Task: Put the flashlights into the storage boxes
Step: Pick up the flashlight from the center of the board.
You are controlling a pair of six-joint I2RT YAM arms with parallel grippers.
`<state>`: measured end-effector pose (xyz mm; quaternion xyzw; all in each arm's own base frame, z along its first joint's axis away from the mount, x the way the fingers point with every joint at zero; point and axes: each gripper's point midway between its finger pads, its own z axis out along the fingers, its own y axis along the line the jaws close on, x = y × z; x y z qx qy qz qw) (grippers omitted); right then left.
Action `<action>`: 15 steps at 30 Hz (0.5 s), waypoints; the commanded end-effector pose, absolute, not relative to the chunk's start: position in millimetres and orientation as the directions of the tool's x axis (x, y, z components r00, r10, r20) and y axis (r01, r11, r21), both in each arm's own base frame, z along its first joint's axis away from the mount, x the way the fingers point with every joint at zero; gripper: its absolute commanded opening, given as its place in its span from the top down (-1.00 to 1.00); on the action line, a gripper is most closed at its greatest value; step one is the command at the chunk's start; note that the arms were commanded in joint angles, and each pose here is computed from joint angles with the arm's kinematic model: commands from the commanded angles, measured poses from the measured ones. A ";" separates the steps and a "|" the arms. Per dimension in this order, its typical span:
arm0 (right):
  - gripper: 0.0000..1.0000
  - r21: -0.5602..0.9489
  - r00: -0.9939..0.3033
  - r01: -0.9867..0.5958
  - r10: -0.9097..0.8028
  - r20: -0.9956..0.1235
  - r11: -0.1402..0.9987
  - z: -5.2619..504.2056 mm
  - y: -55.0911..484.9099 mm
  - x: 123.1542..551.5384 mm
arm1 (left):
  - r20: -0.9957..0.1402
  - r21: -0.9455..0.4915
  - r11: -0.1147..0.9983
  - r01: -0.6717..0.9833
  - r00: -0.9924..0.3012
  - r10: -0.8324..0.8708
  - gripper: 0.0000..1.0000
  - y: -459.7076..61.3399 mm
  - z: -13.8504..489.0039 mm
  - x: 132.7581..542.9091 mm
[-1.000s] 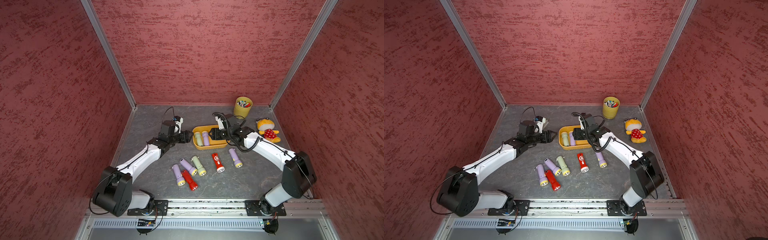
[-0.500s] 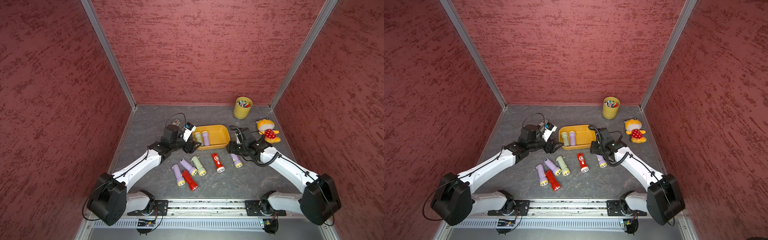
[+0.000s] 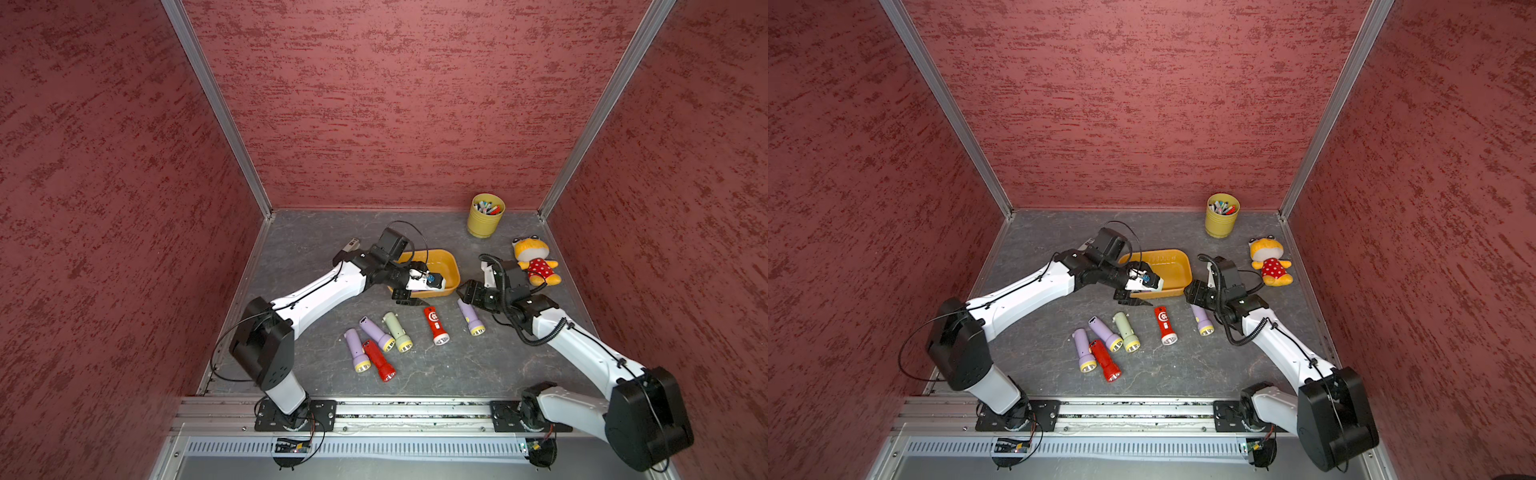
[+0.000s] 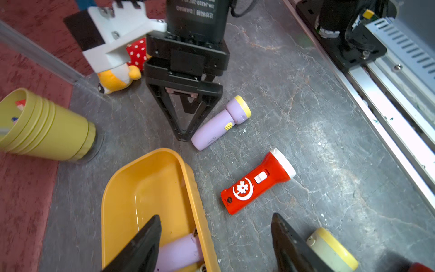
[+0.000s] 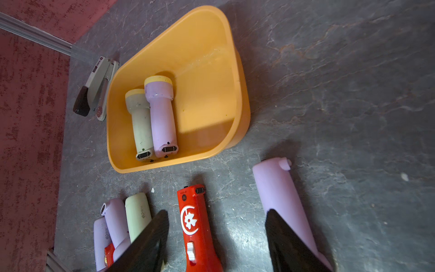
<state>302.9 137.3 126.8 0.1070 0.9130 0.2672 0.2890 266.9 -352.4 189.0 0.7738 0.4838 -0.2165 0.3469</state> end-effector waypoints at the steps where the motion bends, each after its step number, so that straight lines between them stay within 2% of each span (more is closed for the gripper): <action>1: -0.36 0.562 -0.761 0.005 0.368 -0.535 0.827 143.2 129.2 309.4 | -0.596 0.282 -0.506 0.815 0.562 0.573 -0.44 -352.9 162.1 240.8; 7: -0.37 0.559 -0.708 0.037 0.417 -0.570 0.828 145.0 106.9 299.9 | -0.499 0.281 -0.638 0.717 0.677 0.541 -0.43 -374.8 133.5 237.3; 15: -0.37 0.517 -0.678 0.084 0.429 -0.596 0.852 138.7 88.6 286.5 | -0.462 0.235 -0.715 0.659 0.723 0.514 -0.41 -388.1 105.2 233.5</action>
